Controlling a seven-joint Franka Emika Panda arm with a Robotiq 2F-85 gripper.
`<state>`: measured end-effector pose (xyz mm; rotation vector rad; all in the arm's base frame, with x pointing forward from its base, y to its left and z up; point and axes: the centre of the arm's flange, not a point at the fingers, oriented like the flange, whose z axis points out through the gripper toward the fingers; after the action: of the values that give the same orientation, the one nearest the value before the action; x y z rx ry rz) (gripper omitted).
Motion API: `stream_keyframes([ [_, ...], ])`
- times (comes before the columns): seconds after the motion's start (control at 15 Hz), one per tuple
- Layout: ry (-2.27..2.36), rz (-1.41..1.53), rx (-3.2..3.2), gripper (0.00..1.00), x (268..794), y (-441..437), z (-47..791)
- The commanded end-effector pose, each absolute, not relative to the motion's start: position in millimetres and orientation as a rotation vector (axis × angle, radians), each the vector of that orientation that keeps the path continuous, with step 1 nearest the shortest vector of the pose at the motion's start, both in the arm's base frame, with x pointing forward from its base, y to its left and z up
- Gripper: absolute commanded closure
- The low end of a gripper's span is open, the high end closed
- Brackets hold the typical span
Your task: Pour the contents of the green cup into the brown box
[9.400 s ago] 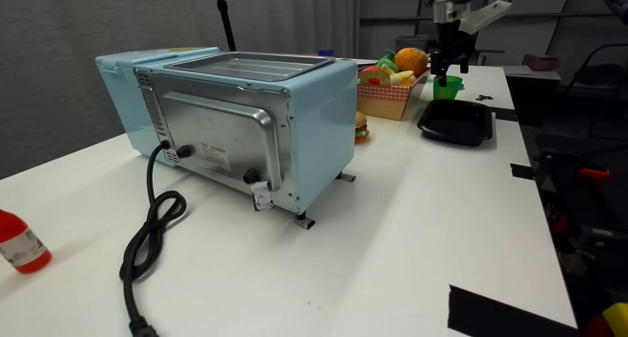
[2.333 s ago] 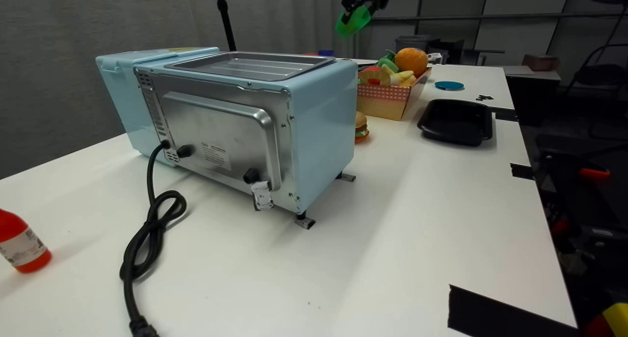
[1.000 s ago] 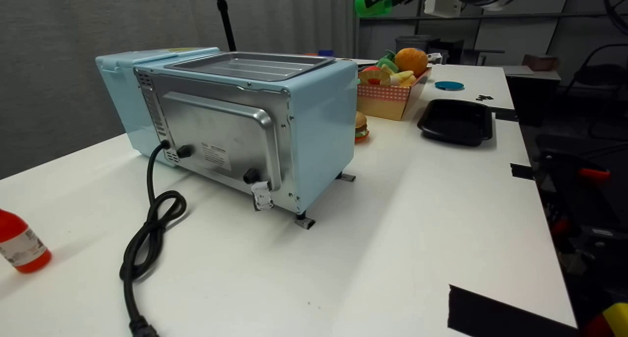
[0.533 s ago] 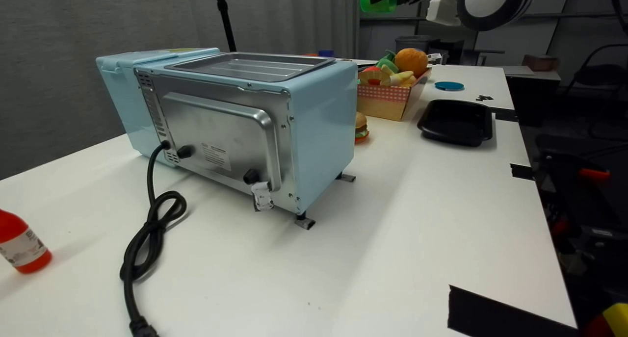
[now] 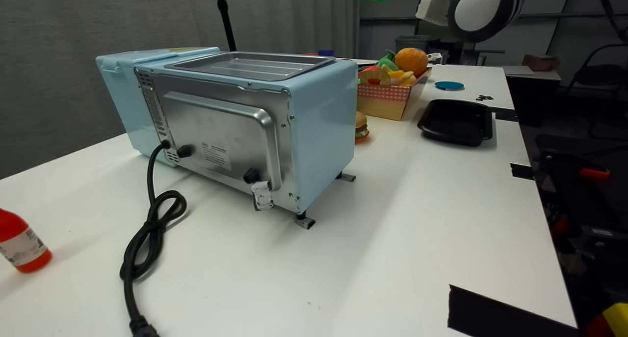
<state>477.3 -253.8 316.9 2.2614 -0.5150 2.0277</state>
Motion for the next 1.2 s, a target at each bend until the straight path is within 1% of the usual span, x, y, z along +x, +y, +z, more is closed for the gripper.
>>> stream_keyframes([
  [0.0, -0.498, 2.169, 2.139, 0.44, 486, -253, 325],
  [0.2, -0.473, 2.239, 2.079, 0.44, 496, -255, 340],
  [0.47, -0.469, 2.249, 2.061, 0.44, 498, -260, 343],
  [0.87, -0.483, 2.232, 2.065, 0.44, 497, -266, 337],
  [1.13, -0.497, 2.159, 2.13, 0.44, 498, -267, 335],
])
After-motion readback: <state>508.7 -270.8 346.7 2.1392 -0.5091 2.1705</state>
